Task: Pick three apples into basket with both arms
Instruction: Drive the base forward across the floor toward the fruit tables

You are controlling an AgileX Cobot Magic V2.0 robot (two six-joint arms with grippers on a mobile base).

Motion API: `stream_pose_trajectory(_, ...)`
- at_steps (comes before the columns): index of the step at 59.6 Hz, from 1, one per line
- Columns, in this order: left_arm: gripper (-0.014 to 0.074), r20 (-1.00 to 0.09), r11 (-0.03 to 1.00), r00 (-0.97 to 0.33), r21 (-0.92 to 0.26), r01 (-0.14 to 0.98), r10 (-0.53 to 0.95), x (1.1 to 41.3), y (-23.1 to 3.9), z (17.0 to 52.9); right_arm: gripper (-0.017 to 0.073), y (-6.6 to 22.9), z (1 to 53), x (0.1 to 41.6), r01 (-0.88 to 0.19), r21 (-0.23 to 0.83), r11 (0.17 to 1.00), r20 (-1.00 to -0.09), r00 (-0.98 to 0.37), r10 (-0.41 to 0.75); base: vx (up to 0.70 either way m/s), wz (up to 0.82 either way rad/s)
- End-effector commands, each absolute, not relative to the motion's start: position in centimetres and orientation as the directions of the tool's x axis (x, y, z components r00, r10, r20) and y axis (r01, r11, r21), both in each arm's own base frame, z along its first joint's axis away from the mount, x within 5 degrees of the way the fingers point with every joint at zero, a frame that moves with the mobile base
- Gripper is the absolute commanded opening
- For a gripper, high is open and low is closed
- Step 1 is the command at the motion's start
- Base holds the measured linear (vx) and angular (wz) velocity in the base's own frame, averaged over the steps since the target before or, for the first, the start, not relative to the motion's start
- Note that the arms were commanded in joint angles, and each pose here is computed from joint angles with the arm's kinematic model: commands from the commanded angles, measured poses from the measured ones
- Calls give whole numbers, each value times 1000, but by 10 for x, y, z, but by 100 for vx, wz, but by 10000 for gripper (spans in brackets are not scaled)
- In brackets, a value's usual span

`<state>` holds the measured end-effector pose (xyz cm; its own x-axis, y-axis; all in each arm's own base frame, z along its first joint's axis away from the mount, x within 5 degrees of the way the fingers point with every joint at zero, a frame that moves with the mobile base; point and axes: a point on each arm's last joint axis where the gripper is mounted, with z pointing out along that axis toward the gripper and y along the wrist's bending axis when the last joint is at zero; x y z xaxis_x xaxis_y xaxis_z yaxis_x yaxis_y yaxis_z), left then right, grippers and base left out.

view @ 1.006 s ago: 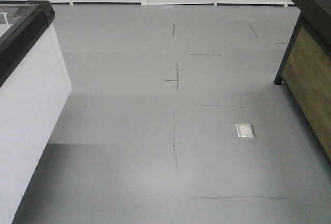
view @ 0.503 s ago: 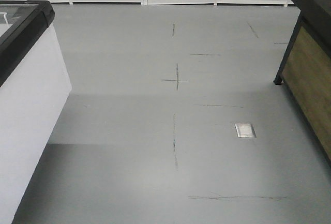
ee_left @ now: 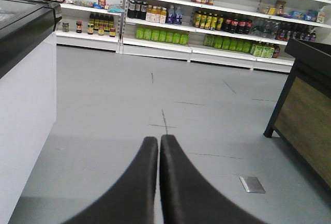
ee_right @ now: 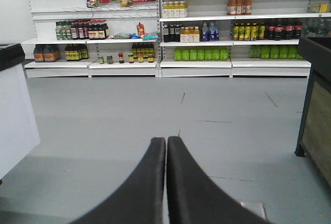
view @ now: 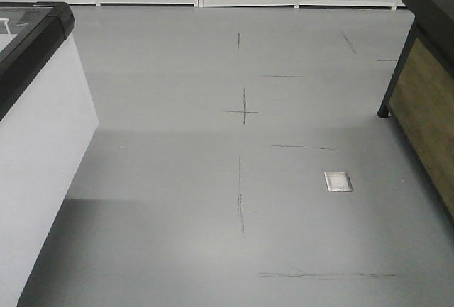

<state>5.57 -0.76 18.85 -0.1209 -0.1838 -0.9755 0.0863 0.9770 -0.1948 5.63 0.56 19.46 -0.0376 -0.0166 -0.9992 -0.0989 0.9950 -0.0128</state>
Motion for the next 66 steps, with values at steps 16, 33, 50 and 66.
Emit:
stream_pose_trajectory(16, -6, -978, 973, -19, -210, 94, -209, 54, -6, 204, -8, 5, 197, 56, -89, -18, 996, -999, 32, -15, 10, 0)
stream_pose_trajectory(33, -6, -978, 973, -19, -210, 94, -209, 54, -6, 204, -8, 5, 197, 56, -89, -18, 996, -999, 32, -15, 17, -2)
stream_pose_trajectory(50, -6, -978, 973, -19, -210, 94, -209, 54, -6, 204, -8, 5, 197, 56, -89, -18, 996, -999, 32, -15, 19, -9)
stream_pose_trajectory(66, -6, -978, 973, -19, -210, 94, -209, 54, -6, 204, -8, 5, 197, 56, -89, -18, 996, -999, 32, -15, 18, -1)
